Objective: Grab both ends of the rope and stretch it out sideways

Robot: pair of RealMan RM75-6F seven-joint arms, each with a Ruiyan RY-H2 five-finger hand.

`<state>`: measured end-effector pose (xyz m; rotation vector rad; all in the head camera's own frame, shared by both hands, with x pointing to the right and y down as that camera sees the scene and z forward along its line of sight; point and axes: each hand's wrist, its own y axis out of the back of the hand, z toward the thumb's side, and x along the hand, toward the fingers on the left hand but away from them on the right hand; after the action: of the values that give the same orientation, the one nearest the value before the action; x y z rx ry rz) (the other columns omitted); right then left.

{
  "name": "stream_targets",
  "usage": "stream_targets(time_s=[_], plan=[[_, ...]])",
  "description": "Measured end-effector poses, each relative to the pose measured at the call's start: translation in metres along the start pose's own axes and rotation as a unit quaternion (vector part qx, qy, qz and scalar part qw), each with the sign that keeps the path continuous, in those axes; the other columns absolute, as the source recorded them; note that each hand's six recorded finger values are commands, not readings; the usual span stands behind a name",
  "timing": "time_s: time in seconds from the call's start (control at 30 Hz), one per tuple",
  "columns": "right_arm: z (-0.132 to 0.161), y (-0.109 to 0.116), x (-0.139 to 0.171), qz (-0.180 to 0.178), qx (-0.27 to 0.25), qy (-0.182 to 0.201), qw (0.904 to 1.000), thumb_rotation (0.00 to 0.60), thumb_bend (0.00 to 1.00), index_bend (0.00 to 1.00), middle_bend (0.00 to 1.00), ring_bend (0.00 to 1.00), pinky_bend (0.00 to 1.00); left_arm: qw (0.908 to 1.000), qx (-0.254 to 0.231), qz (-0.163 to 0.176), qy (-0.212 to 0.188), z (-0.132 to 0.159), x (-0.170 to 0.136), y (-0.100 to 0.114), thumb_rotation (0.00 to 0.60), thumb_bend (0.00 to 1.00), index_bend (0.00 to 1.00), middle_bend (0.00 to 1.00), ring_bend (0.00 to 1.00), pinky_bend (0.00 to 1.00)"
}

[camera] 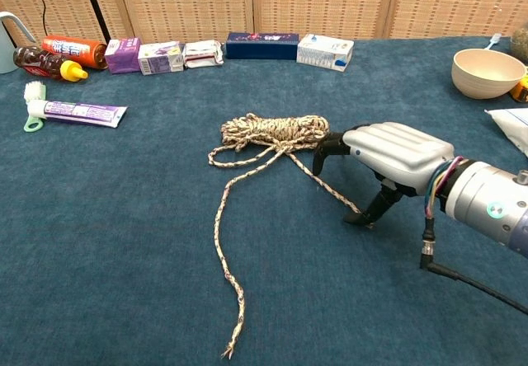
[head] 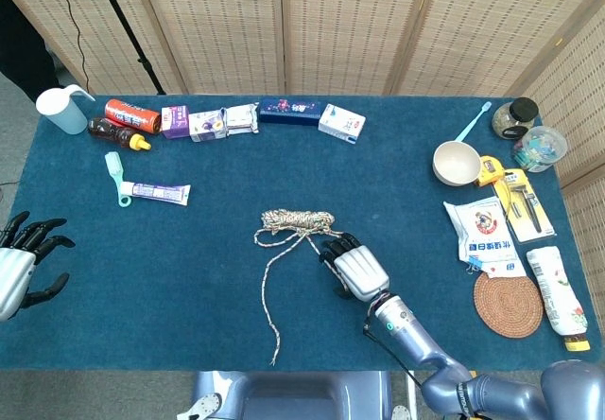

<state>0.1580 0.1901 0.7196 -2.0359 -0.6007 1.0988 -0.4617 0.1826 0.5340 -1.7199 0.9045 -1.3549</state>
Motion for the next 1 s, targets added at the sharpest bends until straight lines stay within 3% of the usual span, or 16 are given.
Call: stream_targets(time_s=[1.0], plan=[[-0.045, -0.001, -0.004, -0.009, 0.055, -0.048, 0.9973, 0.600, 0.23, 0.33, 0.20, 0.20, 0.11, 1.0000, -0.007, -0.004, 0.000, 0.002, 0.000, -0.005, 0.600, 0.28, 0.36, 0.19, 0.17, 0.00]])
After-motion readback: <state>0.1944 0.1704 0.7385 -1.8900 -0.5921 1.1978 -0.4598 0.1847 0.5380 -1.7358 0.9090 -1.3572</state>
